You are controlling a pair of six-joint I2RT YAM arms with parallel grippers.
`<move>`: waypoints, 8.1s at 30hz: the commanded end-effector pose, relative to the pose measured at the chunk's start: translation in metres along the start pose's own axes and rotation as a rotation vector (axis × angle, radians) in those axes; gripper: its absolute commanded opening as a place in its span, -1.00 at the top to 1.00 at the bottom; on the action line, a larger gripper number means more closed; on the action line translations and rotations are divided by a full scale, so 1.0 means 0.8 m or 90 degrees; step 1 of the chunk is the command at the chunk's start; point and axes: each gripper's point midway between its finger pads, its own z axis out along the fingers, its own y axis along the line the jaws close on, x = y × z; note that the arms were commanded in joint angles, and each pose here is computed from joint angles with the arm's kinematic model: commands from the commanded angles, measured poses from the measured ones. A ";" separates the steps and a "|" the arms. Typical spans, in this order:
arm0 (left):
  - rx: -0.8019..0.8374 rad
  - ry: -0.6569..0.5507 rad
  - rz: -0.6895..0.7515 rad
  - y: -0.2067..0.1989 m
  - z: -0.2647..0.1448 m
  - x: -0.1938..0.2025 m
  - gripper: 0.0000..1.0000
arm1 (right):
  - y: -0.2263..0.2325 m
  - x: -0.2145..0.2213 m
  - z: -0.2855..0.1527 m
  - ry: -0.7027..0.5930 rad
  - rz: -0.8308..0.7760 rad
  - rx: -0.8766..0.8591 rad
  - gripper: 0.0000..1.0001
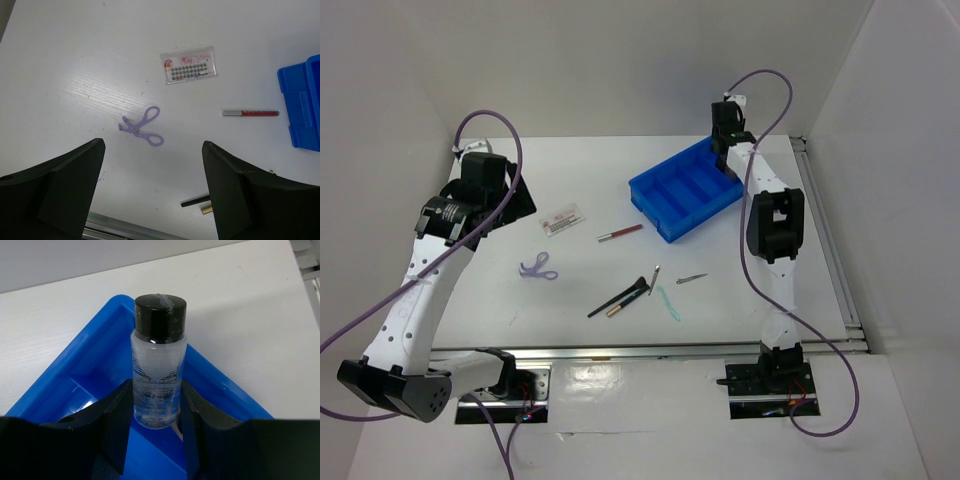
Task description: Organize the makeup
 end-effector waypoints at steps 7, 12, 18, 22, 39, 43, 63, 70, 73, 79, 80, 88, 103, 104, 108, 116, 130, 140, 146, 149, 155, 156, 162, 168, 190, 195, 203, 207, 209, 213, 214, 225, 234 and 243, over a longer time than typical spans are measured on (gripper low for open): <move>0.011 -0.020 -0.018 -0.005 -0.002 -0.012 -0.85 | 0.021 -0.012 0.023 -0.021 0.007 -0.036 0.37; 0.006 -0.023 -0.018 -0.003 -0.002 -0.013 -0.85 | 0.020 -0.002 0.025 -0.009 0.001 -0.034 -0.03; 0.012 -0.019 -0.018 -0.005 -0.002 -0.012 -0.85 | 0.020 -0.019 0.003 -0.022 0.010 -0.035 -0.53; 0.012 -0.019 -0.018 -0.003 -0.003 -0.010 -0.85 | 0.024 -0.033 -0.010 -0.036 0.013 -0.042 -0.48; 0.030 -0.015 -0.014 -0.002 -0.011 -0.001 -0.85 | 0.075 -0.118 -0.159 -0.102 0.028 -0.132 0.09; 0.032 -0.019 -0.016 0.003 -0.016 0.003 -0.85 | 0.130 -0.073 -0.224 -0.041 -0.006 -0.197 0.07; 0.090 -0.044 -0.006 0.011 -0.042 0.022 -0.85 | 0.298 0.212 -0.397 0.291 0.170 -0.344 -0.57; 0.088 -0.045 0.019 0.011 -0.045 0.015 -0.88 | 0.330 0.247 -0.352 0.316 0.177 -0.258 -0.57; 0.102 -0.054 0.014 0.010 -0.051 0.014 -0.88 | 0.345 0.258 -0.337 0.320 0.173 -0.254 -0.57; 0.102 -0.042 0.025 0.010 -0.046 0.022 -0.88 | 0.350 0.269 -0.303 0.321 0.150 -0.213 -0.57; 0.102 -0.042 0.025 0.010 -0.046 0.022 -0.88 | 0.353 0.270 -0.301 0.321 0.150 -0.213 -0.57; 0.101 -0.030 0.042 0.007 -0.037 0.027 -0.90 | 0.343 0.289 -0.273 0.320 0.119 -0.157 -0.57; 0.099 -0.027 0.056 0.007 -0.031 0.029 -0.90 | 0.331 0.318 -0.260 0.294 0.040 -0.102 -0.01; 0.099 -0.027 0.056 0.007 -0.031 0.029 -0.90 | 0.334 0.320 -0.265 0.293 0.031 -0.107 0.07; 0.101 -0.032 0.055 0.006 -0.034 0.025 -0.90 | 0.346 0.326 -0.278 0.283 0.015 -0.122 0.24; 0.089 -0.052 0.062 0.009 -0.037 0.011 -0.90 | 0.362 0.322 -0.310 0.254 -0.021 -0.164 0.57; 0.061 -0.059 0.062 0.020 -0.041 0.006 -0.90 | 0.352 0.139 -0.384 -0.030 -0.159 -0.362 0.73; 0.056 -0.060 0.040 0.022 -0.044 0.007 -0.90 | 0.250 0.052 -0.321 -0.117 -0.220 -0.313 0.73; 0.056 -0.067 0.032 0.023 -0.050 0.002 -0.90 | 0.227 0.061 -0.288 -0.103 -0.260 -0.306 0.73; 0.100 -0.049 0.050 0.008 -0.050 0.009 -0.90 | 0.216 0.081 -0.262 -0.067 -0.271 -0.301 0.75; 0.108 -0.045 0.051 0.004 -0.044 0.013 -0.90 | 0.195 0.108 -0.234 -0.025 -0.279 -0.292 0.78; 0.108 -0.045 0.051 0.004 -0.044 0.013 -0.90 | 0.198 0.114 -0.232 -0.019 -0.282 -0.298 0.78; 0.127 -0.042 0.050 -0.007 -0.042 0.010 -0.90 | 0.186 0.142 -0.220 0.016 -0.292 -0.286 0.75; 0.127 -0.042 0.050 -0.007 -0.042 0.010 -0.90 | 0.174 0.149 -0.217 0.030 -0.284 -0.271 0.47; 0.130 -0.031 0.035 -0.009 -0.039 0.016 -0.93 | 0.042 0.144 -0.318 0.201 0.127 -0.134 -0.16; 0.142 -0.024 0.037 -0.015 -0.034 0.019 -0.93 | 0.026 0.257 -0.354 0.372 0.274 -0.195 -0.19; 0.139 -0.020 0.044 -0.016 -0.030 0.020 -0.93 | 0.031 0.315 -0.365 0.480 0.362 -0.179 -0.21; 0.147 -0.022 0.043 -0.019 -0.031 0.019 -0.93 | 0.032 0.336 -0.352 0.506 0.365 -0.143 -0.24; 0.144 -0.017 0.044 -0.019 -0.028 0.020 -0.93 | 0.031 0.346 -0.346 0.518 0.372 -0.120 -0.24; 0.138 -0.021 0.051 -0.017 -0.027 0.019 -0.93 | 0.031 0.355 -0.338 0.539 0.373 -0.084 -0.24; 0.138 -0.021 0.051 -0.017 -0.027 0.019 -0.93 | 0.030 0.358 -0.336 0.539 0.370 -0.076 -0.24; 0.128 -0.022 0.051 -0.011 -0.026 0.022 -0.93 | 0.010 0.361 -0.299 0.476 0.277 0.056 -0.02; 0.122 -0.023 0.038 -0.009 -0.029 0.022 -0.93 | 0.007 0.373 -0.291 0.484 0.249 0.070 0.54; 0.118 0.003 0.021 -0.014 -0.017 0.031 -0.93 | -0.004 0.354 -0.295 0.453 0.225 0.069 0.64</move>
